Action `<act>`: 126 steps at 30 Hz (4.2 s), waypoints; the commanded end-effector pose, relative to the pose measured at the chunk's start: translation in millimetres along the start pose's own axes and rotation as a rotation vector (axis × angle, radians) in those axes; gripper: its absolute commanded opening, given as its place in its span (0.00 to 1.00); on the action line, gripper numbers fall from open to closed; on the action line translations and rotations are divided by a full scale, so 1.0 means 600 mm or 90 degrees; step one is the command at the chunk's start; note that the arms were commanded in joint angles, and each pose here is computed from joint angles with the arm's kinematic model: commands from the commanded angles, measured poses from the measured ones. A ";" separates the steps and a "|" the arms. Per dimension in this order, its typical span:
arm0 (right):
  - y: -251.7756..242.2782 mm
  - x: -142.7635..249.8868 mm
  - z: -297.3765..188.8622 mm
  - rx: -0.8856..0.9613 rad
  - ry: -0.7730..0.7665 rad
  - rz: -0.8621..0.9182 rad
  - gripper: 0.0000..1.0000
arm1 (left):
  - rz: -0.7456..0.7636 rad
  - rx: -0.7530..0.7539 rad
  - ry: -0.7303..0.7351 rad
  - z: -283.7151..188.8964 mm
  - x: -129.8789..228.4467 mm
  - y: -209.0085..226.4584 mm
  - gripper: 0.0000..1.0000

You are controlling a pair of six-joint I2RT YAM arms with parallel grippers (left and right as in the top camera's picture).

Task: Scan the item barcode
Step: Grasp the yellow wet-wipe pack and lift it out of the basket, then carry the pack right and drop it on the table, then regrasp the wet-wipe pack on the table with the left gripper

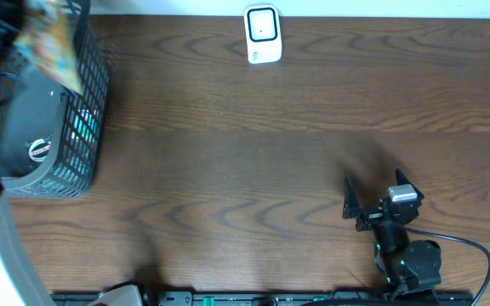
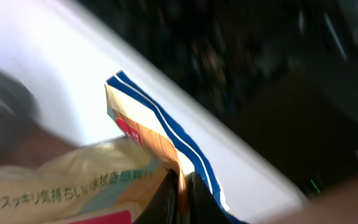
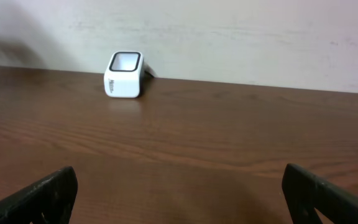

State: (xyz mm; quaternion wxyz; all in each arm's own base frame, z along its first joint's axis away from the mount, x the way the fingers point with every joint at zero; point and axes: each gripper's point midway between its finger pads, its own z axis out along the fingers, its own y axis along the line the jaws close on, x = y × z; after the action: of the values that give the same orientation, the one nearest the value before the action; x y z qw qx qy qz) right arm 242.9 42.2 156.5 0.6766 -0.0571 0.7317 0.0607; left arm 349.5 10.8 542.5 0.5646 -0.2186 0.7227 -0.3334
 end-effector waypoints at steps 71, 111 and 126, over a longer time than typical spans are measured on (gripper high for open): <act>-0.003 0.002 0.000 0.003 0.002 -0.006 0.99 | 0.140 -0.124 0.953 0.323 0.755 0.439 0.89; -0.003 0.002 0.000 0.003 0.002 -0.006 0.99 | 0.160 -0.103 1.113 0.226 0.863 0.389 0.08; -0.003 0.002 0.000 0.003 0.002 -0.006 0.99 | 0.270 -0.170 0.902 0.265 0.637 0.323 0.07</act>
State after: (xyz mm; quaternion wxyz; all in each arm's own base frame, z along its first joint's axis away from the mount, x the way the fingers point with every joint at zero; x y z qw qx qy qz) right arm 242.9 42.2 156.4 0.6764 -0.0571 0.7318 0.0607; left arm 394.6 -182.1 65.1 -0.1085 0.1156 0.9543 -0.2532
